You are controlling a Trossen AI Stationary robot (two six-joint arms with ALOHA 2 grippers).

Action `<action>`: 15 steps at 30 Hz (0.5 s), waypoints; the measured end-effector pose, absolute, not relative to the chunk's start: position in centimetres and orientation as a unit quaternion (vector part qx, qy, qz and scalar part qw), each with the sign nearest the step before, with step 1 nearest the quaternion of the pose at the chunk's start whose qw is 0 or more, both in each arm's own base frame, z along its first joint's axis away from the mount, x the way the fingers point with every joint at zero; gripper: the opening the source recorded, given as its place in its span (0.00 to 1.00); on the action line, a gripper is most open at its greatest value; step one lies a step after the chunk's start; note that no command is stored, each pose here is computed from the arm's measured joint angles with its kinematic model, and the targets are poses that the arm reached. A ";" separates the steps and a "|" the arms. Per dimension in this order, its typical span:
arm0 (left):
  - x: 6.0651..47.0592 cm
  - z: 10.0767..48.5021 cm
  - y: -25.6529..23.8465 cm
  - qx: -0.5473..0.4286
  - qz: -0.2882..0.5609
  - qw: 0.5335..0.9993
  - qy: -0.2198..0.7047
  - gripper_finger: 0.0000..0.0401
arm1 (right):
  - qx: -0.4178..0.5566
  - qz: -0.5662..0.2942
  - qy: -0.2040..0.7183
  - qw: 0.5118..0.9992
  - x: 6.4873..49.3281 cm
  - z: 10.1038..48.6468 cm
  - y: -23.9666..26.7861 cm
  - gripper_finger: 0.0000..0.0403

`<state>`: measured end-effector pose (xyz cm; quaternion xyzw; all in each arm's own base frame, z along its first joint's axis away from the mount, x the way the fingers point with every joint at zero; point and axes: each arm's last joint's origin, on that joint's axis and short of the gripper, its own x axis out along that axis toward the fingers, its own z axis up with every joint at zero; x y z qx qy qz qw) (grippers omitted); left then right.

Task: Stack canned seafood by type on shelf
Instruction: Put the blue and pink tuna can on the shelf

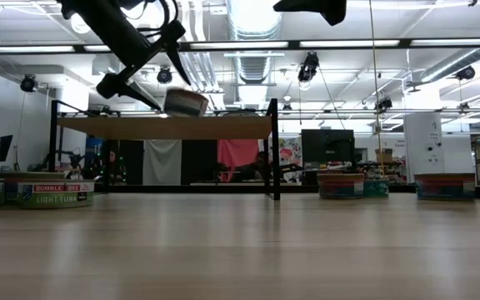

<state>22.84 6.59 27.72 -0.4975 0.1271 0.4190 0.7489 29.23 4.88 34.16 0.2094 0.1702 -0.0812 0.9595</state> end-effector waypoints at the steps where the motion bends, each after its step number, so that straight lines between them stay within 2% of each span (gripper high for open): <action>1: 22.8 27.7 6.6 -0.497 0.420 0.748 0.132 0.85 | 0.209 -0.081 0.170 0.959 29.2 34.2 4.9 0.91; 8: 21.8 27.4 6.3 -0.498 0.441 0.726 0.175 0.85 | 0.209 -0.081 0.171 0.959 29.2 34.1 4.9 0.91; 15: 21.5 31.3 6.2 -0.480 0.420 0.753 0.160 0.85 | 0.215 -0.088 0.187 0.955 29.1 33.8 4.9 0.91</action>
